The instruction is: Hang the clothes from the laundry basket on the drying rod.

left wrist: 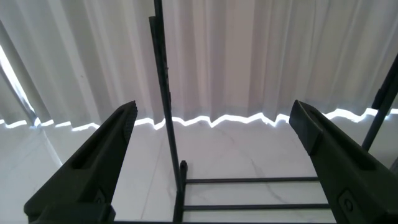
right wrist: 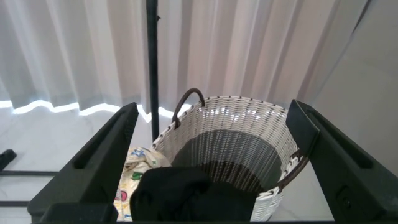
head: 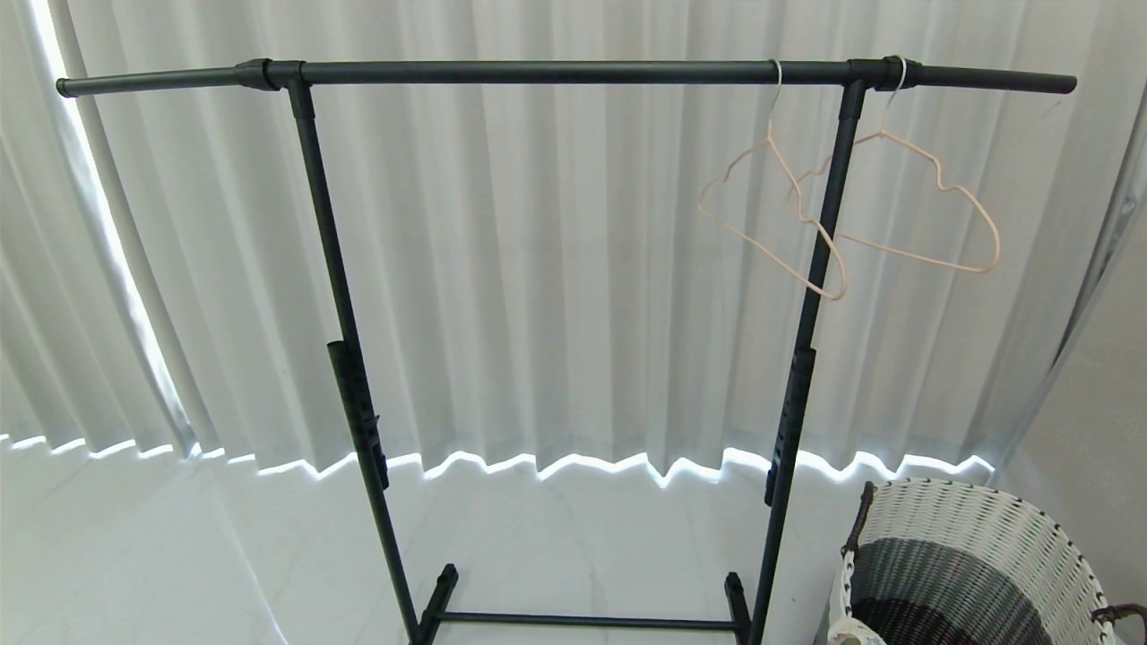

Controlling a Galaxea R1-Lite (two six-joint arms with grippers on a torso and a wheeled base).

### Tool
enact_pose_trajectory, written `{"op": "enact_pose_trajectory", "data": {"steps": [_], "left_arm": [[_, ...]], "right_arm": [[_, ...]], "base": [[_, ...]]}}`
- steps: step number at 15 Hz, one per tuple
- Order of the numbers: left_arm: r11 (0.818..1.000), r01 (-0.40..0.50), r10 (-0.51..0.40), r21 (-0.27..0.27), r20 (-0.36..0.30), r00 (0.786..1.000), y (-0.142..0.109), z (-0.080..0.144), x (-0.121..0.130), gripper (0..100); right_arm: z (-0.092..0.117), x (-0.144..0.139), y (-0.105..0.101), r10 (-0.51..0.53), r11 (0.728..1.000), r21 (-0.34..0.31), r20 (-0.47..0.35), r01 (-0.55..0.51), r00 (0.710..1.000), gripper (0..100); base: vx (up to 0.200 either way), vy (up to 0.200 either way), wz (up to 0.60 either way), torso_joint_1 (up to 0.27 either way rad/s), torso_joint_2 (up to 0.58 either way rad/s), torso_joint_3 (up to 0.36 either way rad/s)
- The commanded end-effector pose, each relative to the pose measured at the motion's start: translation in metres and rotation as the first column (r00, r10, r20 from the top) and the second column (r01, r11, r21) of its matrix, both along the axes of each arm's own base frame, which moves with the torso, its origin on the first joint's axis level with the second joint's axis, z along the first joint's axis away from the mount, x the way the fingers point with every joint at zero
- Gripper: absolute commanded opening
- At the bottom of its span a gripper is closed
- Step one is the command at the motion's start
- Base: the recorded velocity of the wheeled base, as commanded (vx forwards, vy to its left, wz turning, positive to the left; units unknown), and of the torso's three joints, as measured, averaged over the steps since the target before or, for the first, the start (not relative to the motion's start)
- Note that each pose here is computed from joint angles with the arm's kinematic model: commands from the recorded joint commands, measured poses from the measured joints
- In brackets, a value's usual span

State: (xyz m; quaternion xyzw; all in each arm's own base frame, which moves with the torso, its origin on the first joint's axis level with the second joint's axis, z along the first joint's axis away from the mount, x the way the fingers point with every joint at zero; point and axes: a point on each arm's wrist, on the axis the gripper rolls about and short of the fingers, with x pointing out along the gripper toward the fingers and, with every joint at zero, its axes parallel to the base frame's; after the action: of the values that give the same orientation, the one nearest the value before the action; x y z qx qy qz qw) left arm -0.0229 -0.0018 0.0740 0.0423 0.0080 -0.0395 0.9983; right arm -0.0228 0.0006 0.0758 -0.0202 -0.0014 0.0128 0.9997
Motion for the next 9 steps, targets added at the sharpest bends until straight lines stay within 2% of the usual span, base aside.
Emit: {"op": "enact_pose_trajectory", "data": {"steps": [1, 4, 6, 7, 8, 9], "left_arm": [[1.0, 0.0, 0.0, 0.0, 0.001, 1.0, 0.0, 0.0, 0.0, 100], [1.0, 0.0, 0.0, 0.002, 0.0, 1.0, 0.0, 0.0, 0.0, 100], [1.0, 0.0, 0.0, 0.002, 0.0, 1.0, 0.0, 0.0, 0.0, 100], [1.0, 0.0, 0.0, 0.002, 0.0, 1.0, 0.0, 0.0, 0.0, 100], [1.0, 0.0, 0.0, 0.002, 0.0, 1.0, 0.0, 0.0, 0.0, 100], [1.0, 0.0, 0.0, 0.002, 0.0, 1.0, 0.0, 0.0, 0.0, 100]], "right_arm": [[0.0, 0.0, 0.0, 0.0, 1.0, 0.002, 0.001, 0.0, 1.0, 100], [0.0, 0.0, 0.0, 0.0, 1.0, -0.007, 0.001, 0.0, 1.0, 100], [0.001, 0.001, 0.0, 0.014, 0.999, -0.048, -0.01, -0.015, 1.0, 100], [0.009, 0.0, 0.001, 0.049, 0.998, -0.043, 0.014, -0.049, 0.999, 100], [0.035, -0.004, 0.001, 0.115, 0.993, -0.02, 0.055, -0.114, 0.992, 100], [0.09, 0.003, 0.002, 0.236, 0.968, 0.074, 0.049, -0.239, 0.971, 100]], "base": [[0.0, 0.0, 0.0, 0.0, 0.0, 0.0], [0.0, 0.0, 0.0, 0.0, 0.0, 0.0], [0.0, 0.0, 0.0, 0.0, 0.0, 0.0], [0.0, 0.0, 0.0, 0.0, 0.0, 0.0], [0.0, 0.0, 0.0, 0.0, 0.0, 0.0], [0.0, 0.0, 0.0, 0.0, 0.0, 0.0]]}}
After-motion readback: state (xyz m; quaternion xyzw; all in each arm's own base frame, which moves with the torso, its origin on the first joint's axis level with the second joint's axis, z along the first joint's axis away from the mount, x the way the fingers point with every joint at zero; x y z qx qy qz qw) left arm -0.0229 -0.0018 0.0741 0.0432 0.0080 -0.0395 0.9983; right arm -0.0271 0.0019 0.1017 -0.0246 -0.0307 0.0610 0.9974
